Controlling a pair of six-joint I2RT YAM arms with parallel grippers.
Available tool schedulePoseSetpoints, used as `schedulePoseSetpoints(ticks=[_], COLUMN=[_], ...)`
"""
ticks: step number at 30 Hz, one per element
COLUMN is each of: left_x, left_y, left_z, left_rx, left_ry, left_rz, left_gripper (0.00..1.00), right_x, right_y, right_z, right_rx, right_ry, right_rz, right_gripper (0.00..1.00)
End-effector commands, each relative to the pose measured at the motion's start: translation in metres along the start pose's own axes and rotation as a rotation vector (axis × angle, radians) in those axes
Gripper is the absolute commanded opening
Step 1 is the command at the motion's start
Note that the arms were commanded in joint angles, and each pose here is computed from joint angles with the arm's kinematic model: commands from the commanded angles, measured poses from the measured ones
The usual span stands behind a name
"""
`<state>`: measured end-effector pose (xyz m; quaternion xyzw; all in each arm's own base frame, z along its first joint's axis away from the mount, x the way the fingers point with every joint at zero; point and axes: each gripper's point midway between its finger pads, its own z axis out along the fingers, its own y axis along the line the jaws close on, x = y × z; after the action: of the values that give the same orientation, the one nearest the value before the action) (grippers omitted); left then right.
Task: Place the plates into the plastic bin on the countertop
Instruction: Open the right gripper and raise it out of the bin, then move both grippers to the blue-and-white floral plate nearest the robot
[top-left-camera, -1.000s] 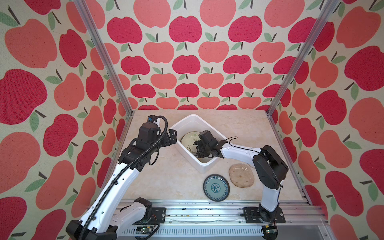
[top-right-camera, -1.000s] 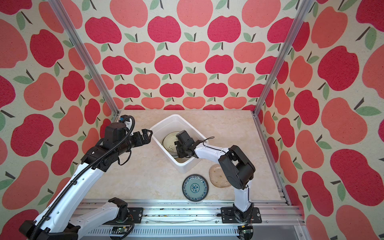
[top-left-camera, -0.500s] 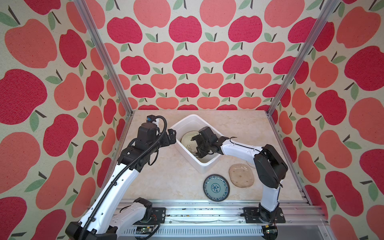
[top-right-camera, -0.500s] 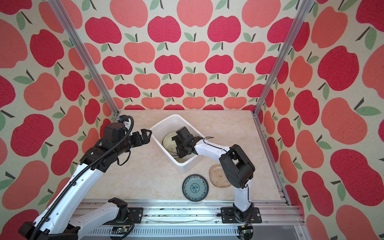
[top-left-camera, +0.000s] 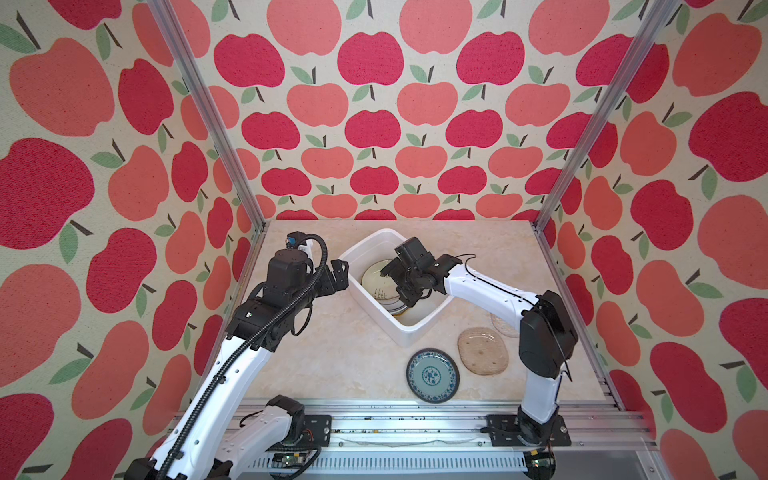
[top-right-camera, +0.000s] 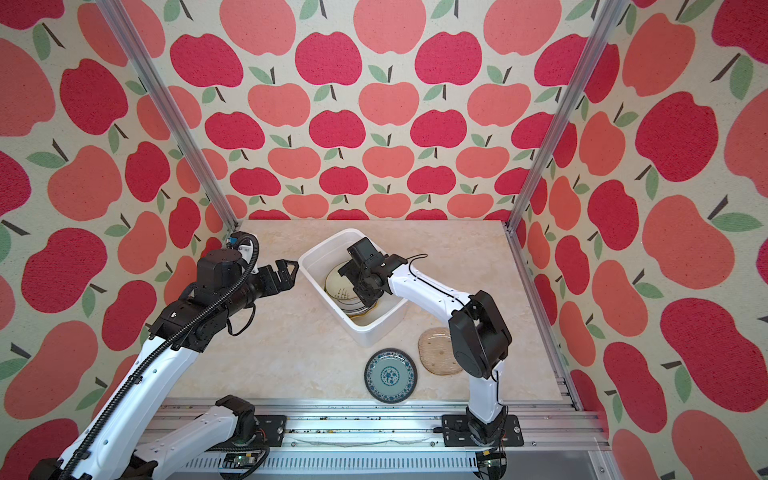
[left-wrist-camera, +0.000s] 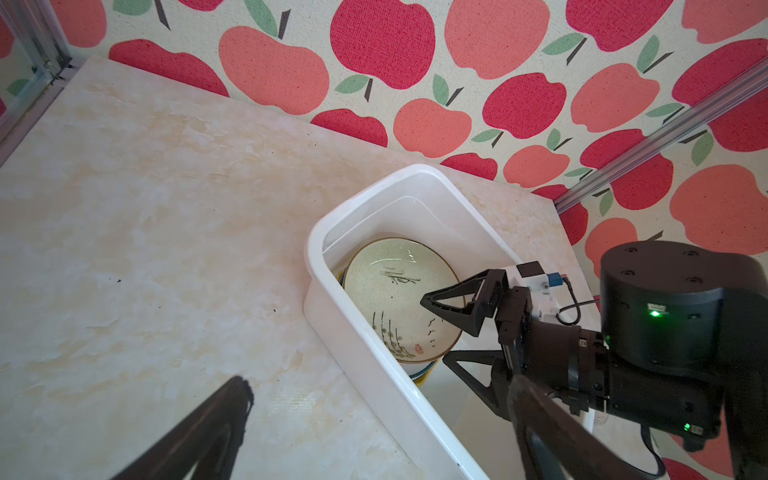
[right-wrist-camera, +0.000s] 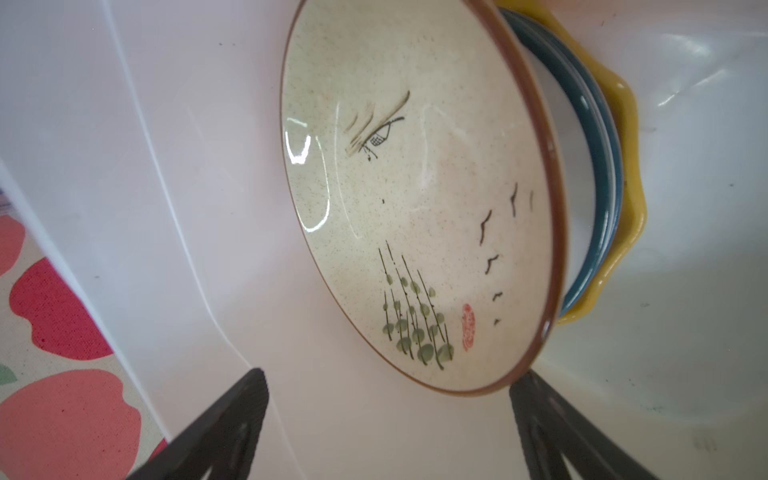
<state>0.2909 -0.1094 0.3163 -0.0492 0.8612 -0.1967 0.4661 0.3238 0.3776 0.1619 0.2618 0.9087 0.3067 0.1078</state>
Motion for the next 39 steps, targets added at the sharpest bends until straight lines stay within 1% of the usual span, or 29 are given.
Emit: schedulePoseSetpoints(ticks=[1, 4, 8, 11, 13, 14, 17, 19, 23, 25, 27, 31, 33, 35, 37, 39], left_x=[0.003, 0.004, 0.006, 0.007, 0.010, 0.013, 0.027, 0.040, 0.071, 0.092, 0.112, 0.148, 0.159, 0.168, 0.175, 0.178], left_y=[0.000, -0.001, -0.001, -0.007, -0.016, -0.020, -0.041, -0.056, -0.079, -0.087, -0.093, -0.094, -0.092, -0.093, -0.093, -0.095], left_z=[-0.010, -0.014, -0.018, -0.023, -0.027, -0.029, -0.038, -0.046, -0.063, -0.070, -0.076, -0.078, -0.076, -0.074, -0.068, -0.063], left_rx=[0.006, 0.013, 0.020, 0.050, 0.100, 0.125, 0.254, 0.359, 0.503, 0.547, 0.578, 0.563, 0.531, 0.525, 0.515, 0.516], left_ry=[0.017, 0.027, 0.030, 0.039, 0.062, 0.080, 0.154, 0.217, 0.351, 0.435, 0.517, 0.640, 0.657, 0.659, 0.650, 0.635], left_rz=[0.023, 0.021, 0.008, 0.017, 0.048, 0.065, 0.124, 0.150, 0.202, 0.248, 0.298, 0.422, 0.494, 0.539, 0.546, 0.503], left_gripper=[0.99, 0.99, 0.99, 0.99, 0.99, 0.99, 0.99, 0.99, 0.99, 0.99, 0.99, 0.99, 0.99, 0.99, 0.99, 0.99], right_x=[-0.013, -0.011, -0.011, -0.010, -0.008, -0.007, -0.001, 0.004, 0.014, 0.021, 0.031, 0.057, 0.064, 0.067, 0.072, 0.077], right_y=[0.014, 0.007, 0.000, 0.011, 0.024, 0.027, 0.026, 0.013, -0.032, -0.060, -0.088, -0.140, -0.160, -0.178, -0.193, -0.206], right_z=[-0.053, -0.067, -0.073, -0.084, -0.101, -0.111, -0.149, -0.178, -0.224, -0.239, -0.242, -0.226, -0.218, -0.210, -0.200, -0.192], right_rx=[-0.026, -0.027, -0.036, -0.081, -0.121, -0.126, -0.118, -0.096, -0.045, -0.022, 0.006, 0.066, 0.091, 0.112, 0.116, 0.123], right_ry=[-0.103, -0.120, -0.120, -0.132, -0.137, -0.138, -0.136, -0.127, -0.095, -0.057, 0.001, 0.154, 0.194, 0.210, 0.233, 0.259], right_rz=[-0.151, -0.174, -0.177, -0.232, -0.317, -0.358, -0.517, -0.602, -0.681, -0.686, -0.670, -0.593, -0.555, -0.523, -0.493, -0.463], right_gripper=[0.94, 0.94, 0.94, 0.93, 0.92, 0.92, 0.91, 0.91, 0.90, 0.89, 0.89, 0.89, 0.89, 0.88, 0.88, 0.88])
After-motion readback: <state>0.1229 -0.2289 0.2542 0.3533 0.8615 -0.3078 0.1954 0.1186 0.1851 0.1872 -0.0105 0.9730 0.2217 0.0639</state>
